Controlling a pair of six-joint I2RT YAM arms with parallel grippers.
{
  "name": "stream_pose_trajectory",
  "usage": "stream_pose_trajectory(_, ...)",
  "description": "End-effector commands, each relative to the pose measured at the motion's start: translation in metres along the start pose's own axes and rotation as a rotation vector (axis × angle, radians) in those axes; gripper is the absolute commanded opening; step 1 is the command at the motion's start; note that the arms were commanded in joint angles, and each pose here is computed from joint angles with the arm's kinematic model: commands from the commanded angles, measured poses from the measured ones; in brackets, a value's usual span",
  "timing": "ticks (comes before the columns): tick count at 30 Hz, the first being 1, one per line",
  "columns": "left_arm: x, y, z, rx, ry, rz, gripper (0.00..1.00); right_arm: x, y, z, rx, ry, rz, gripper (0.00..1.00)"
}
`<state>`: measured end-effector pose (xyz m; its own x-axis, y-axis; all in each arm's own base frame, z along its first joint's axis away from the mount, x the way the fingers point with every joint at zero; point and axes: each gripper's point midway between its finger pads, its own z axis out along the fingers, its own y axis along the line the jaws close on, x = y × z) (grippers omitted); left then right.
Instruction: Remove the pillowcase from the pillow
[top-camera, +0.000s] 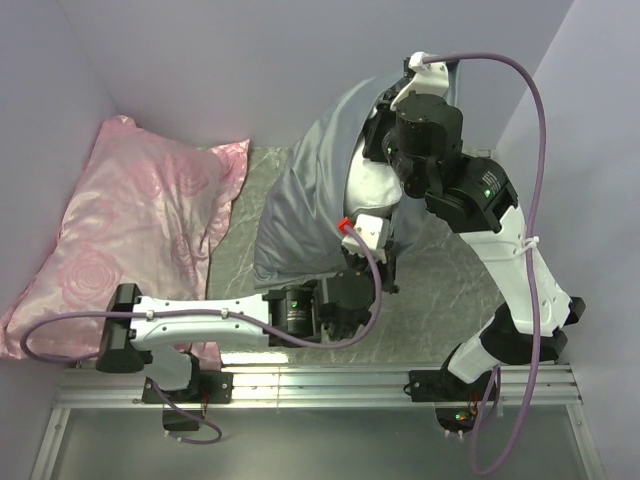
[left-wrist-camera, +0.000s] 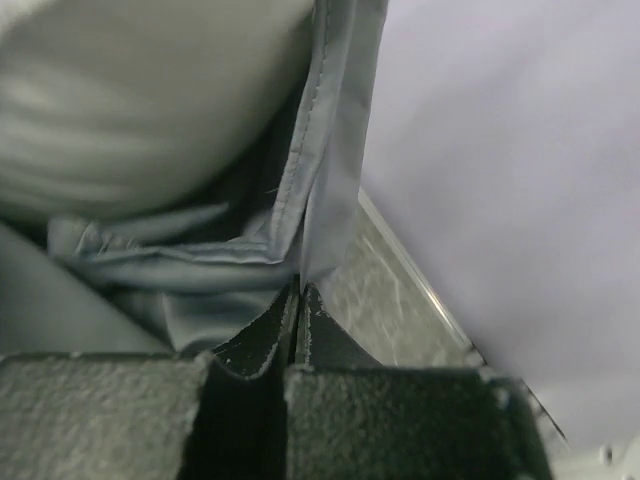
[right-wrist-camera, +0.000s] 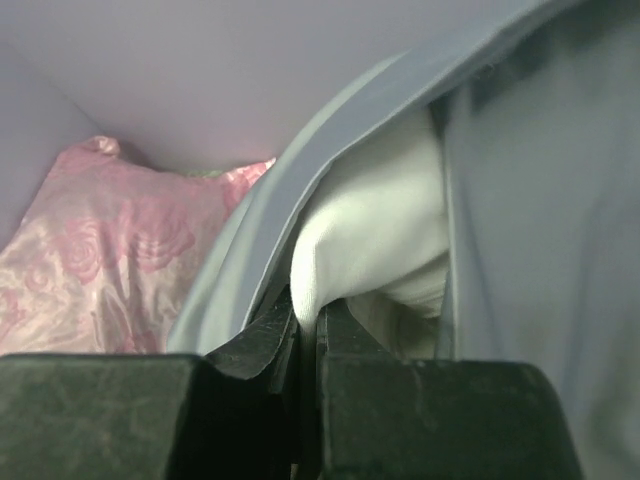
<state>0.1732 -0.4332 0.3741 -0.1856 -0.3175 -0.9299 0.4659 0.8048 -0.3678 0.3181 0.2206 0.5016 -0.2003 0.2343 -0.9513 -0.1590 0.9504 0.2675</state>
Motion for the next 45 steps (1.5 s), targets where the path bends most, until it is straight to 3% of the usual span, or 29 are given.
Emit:
stream_pose_trajectory(1, 0.011, -0.005, -0.021, 0.079, 0.046, -0.14, 0.0, -0.019, 0.009, -0.006, -0.027, -0.065, 0.045, 0.0)
stream_pose_trajectory(6, 0.048, 0.019, -0.027, 0.026, 0.105, -0.125, 0.0, -0.019, 0.009, -0.005, -0.018, -0.064, 0.039, 0.0)
stream_pose_trajectory(13, 0.062, 0.059, -0.028, -0.054, 0.13, -0.158, 0.0, -0.04, -0.001, -0.016, 0.007, -0.115, 0.049, 0.0)
stream_pose_trajectory(17, 0.094, 0.097, -0.036, -0.125, 0.189, -0.138, 0.0, -0.063, -0.014, -0.035, 0.022, -0.175, 0.081, 0.0)
stream_pose_trajectory(21, 0.096, 0.142, -0.034, -0.219, 0.206, -0.178, 0.0, -0.057, -0.025, -0.049, 0.002, -0.187, 0.124, 0.0)
stream_pose_trajectory(23, 0.086, 0.166, -0.027, -0.246, 0.198, -0.222, 0.0, -0.04, -0.027, -0.048, -0.006, -0.168, 0.124, 0.0)
stream_pose_trajectory(28, 0.052, 0.187, -0.014, -0.27, 0.158, -0.226, 0.0, -0.055, -0.044, -0.085, -0.061, -0.23, 0.204, 0.0)
stream_pose_trajectory(33, 0.015, 0.144, 0.004, -0.125, 0.172, -0.151, 0.04, -0.106, -0.048, -0.12, -0.127, -0.355, 0.245, 0.0)
stream_pose_trajectory(36, -0.006, 0.131, 0.017, -0.088, 0.188, -0.153, 0.12, -0.12, -0.033, -0.133, -0.241, -0.393, 0.275, 0.0)
stream_pose_trajectory(37, -0.009, 0.145, 0.031, -0.115, 0.199, -0.173, 0.11, -0.121, -0.028, -0.134, -0.27, -0.399, 0.29, 0.0)
stream_pose_trajectory(41, -0.007, 0.18, 0.055, -0.117, 0.221, -0.286, 0.05, -0.067, -0.006, -0.108, -0.294, -0.29, 0.263, 0.0)
stream_pose_trajectory(45, 0.011, 0.204, 0.056, -0.138, 0.253, -0.321, 0.07, -0.027, 0.012, -0.096, -0.309, -0.235, 0.231, 0.0)
